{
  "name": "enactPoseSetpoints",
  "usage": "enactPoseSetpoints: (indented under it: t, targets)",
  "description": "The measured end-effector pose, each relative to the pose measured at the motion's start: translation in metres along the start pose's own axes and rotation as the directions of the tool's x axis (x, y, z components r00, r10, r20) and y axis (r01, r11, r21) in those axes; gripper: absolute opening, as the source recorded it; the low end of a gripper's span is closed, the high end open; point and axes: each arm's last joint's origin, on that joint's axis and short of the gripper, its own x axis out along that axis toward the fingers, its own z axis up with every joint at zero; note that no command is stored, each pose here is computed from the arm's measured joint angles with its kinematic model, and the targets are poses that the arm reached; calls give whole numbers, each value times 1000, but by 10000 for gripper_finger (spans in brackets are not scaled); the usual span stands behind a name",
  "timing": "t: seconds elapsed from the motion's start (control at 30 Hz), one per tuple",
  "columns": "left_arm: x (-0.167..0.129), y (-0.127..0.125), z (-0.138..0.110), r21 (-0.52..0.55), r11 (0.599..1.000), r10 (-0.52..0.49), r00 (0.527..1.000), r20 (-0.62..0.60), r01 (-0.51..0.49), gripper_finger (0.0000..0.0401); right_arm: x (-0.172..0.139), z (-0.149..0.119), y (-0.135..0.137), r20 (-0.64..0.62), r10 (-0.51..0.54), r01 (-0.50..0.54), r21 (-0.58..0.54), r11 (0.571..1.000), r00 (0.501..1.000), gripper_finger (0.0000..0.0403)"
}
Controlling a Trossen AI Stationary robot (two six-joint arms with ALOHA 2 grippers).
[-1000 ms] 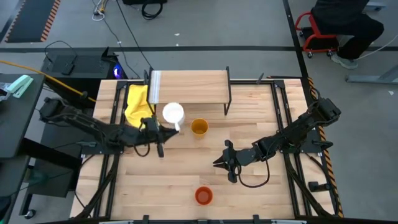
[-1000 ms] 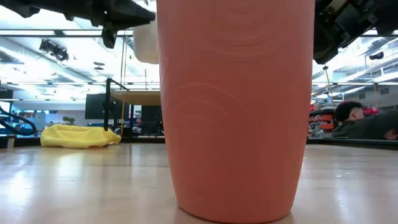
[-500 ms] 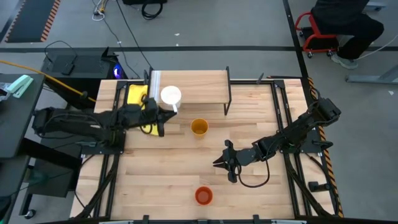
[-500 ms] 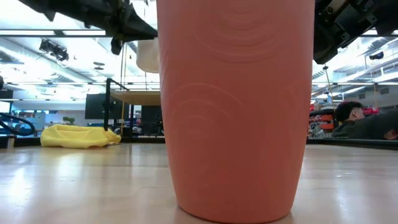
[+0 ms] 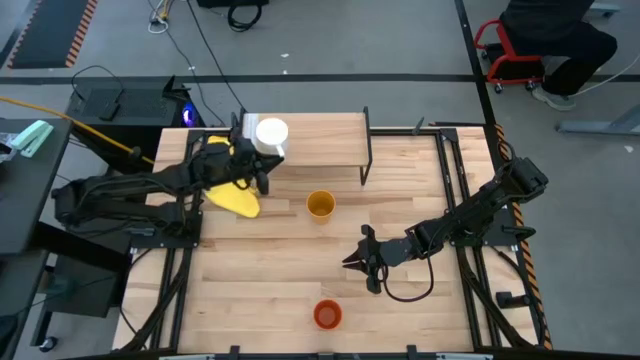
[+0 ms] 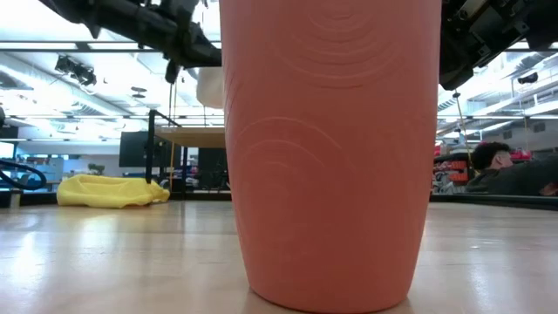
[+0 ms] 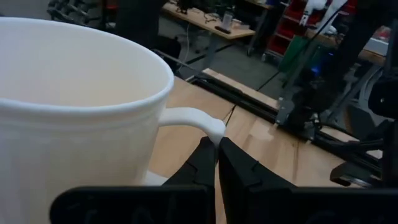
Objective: Stack small to large cups/mugs on shelf
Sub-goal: Put the white mug on the shelf
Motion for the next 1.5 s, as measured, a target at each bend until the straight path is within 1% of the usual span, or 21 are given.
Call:
enactPoseSetpoints:
  t: [0.17,0.43,0.6,0.9,1.03,1.13,1.23,1.3,1.5]
  targets:
    - [14,7,0,13,999,-33,999,18,33,10,0,0,0,0,0,0,-7,1000,1000,61]
    - [31,22,-7,8,1000,28,1000,-9,-27,10,0,0,0,0,0,0,-8,1000,1000,61]
    - [39,27,-7,3,1000,2,1000,18,-2,10,0,0,0,0,0,0,-8,1000,1000,61]
    - [39,38,-5,1,999,37,999,26,-37,10,0,0,0,0,1,-1,-8,1000,1000,61]
    - [36,45,-21,-7,999,38,998,46,-37,10,-1,-1,2,-1,6,-6,-11,1000,1000,61]
    - [30,55,-29,-50,998,41,994,98,-36,10,-1,-1,4,-2,10,-10,-12,1000,1000,61]
    - [26,64,-39,-81,996,35,994,104,-27,11,-1,-1,4,-1,9,-9,-12,1000,1000,61]
    - [25,66,-38,-92,996,16,992,122,-5,10,-1,-1,4,0,9,-9,-13,1000,1000,61]
    - [25,65,-40,-87,996,-4,994,107,13,10,-1,-1,3,9,-9,9,-17,1000,1000,61]
